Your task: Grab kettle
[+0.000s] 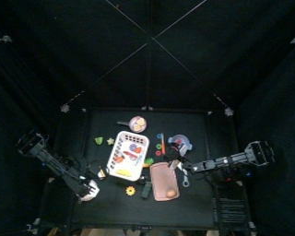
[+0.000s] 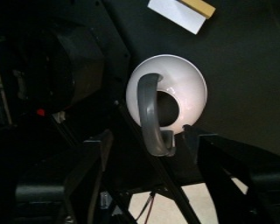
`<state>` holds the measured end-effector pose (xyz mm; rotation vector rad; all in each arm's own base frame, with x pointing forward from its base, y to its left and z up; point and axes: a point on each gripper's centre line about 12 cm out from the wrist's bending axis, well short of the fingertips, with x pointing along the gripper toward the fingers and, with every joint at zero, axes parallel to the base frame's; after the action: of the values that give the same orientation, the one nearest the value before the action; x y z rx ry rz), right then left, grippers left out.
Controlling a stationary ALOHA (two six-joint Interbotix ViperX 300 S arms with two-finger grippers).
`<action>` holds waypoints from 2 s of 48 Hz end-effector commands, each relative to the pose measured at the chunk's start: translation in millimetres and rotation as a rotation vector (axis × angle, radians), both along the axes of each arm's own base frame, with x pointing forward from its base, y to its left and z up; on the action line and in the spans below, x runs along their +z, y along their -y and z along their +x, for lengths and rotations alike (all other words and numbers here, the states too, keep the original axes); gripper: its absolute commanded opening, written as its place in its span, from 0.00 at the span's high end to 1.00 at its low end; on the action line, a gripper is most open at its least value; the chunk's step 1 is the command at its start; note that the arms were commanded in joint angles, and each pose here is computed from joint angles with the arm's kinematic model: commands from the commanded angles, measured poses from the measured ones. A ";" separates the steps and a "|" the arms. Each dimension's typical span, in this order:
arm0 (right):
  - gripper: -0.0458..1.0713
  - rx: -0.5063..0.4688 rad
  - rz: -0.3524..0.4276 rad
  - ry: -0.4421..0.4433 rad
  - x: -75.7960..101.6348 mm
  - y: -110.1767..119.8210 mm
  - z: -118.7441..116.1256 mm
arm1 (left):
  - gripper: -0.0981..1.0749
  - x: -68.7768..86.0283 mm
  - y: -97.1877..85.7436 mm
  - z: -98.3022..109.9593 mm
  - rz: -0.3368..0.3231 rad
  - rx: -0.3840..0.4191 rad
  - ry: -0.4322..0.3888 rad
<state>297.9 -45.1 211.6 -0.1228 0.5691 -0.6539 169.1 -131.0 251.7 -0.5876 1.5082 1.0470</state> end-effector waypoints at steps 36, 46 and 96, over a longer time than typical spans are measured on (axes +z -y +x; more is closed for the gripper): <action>0.05 -0.027 0.037 -0.006 -4.1 5.8 5.3 | 0.10 -53.1 -9.4 -32.2 -0.210 0.117 0.124; 0.05 -0.030 0.043 -0.006 -4.5 5.3 5.1 | 0.22 -52.4 -9.5 -31.6 -0.221 0.114 0.142; 0.05 -0.026 0.042 -0.008 -5.0 4.4 4.9 | 0.42 -60.2 -11.4 -29.7 -0.242 0.114 0.182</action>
<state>298.9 -50.1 197.0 -0.0895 0.6235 -0.6674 134.8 -118.1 184.2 -0.9007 1.4780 0.8972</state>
